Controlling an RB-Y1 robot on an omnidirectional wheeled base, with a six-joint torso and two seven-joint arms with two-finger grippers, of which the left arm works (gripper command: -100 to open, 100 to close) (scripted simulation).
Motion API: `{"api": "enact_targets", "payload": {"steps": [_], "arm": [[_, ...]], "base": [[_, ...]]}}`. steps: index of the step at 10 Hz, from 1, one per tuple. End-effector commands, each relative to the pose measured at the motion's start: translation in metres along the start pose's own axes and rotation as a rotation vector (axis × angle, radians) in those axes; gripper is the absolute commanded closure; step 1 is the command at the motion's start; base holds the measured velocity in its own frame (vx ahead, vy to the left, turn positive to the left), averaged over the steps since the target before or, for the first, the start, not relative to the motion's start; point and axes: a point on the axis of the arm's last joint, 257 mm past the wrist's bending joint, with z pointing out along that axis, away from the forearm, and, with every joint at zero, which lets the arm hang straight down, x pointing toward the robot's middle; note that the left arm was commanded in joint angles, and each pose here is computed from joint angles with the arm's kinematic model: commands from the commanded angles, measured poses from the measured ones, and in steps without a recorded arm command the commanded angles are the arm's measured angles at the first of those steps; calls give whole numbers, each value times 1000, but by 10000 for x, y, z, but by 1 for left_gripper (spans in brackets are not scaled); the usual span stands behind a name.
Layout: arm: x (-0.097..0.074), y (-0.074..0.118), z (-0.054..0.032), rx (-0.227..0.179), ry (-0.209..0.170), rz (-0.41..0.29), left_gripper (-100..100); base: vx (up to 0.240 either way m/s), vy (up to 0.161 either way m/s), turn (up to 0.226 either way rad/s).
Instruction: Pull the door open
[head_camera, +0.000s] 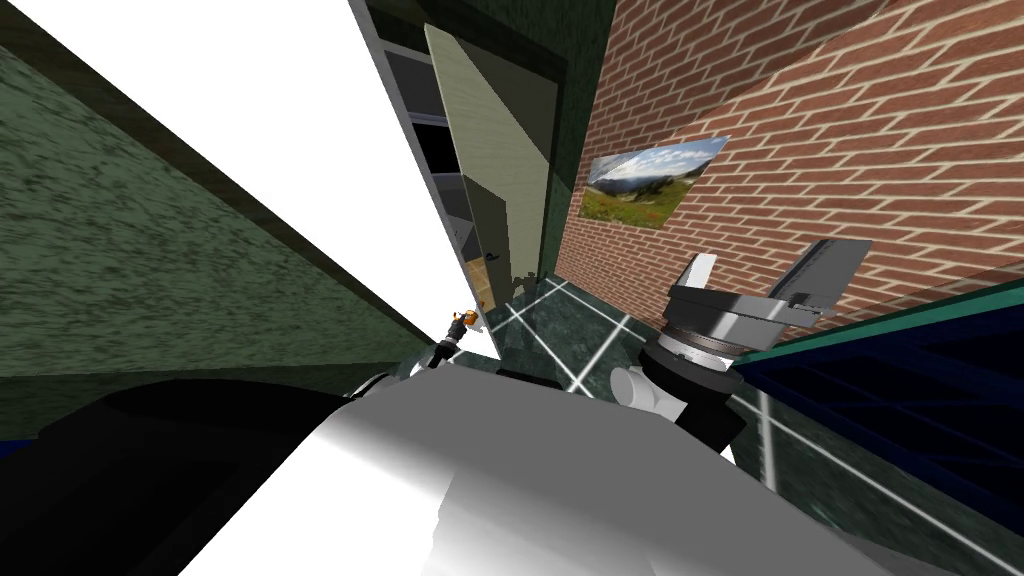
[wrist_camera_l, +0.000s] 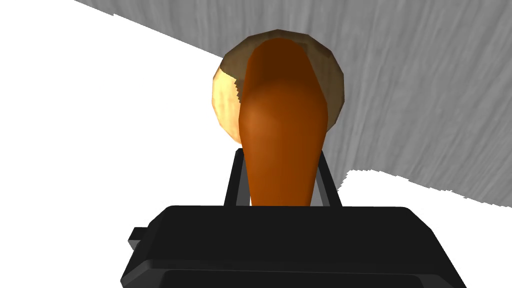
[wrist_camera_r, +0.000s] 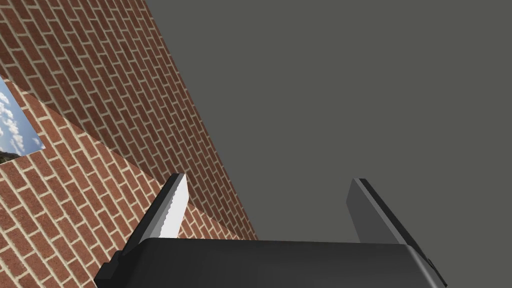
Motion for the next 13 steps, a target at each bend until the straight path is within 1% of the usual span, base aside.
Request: {"api": "enact_targets", "payload": {"steps": [1, 2, 3, 5, 6, 7, 8, 10, 11, 12, 13], "arm": [[95, 56, 1, -8, 14, -6, 100], [95, 56, 1, -8, 14, -6, 100], [191, 50, 13, -7, 42, -5, 100], [202, 31, 27, -1, 44, -6, 100], [191, 50, 13, -7, 42, -5, 100], [263, 47, 20, -6, 62, -5, 100], [300, 45, 23, -5, 72, -5, 100], [300, 45, 23, -5, 72, -5, 100], [375, 43, 27, -5, 93, -5, 100], [412, 42, 28, -4, 103, -5, 100], [412, 42, 28, -4, 103, -5, 100]], "base": [[-73, 20, 20], [-28, 6, -5], [-106, 27, -16], [-77, 27, -12], [-8, -3, 8], [-66, 15, -7], [-93, 51, -28], [-49, 28, -2], [-85, 43, -5], [-108, 67, -13], [-80, 46, -13]]}}
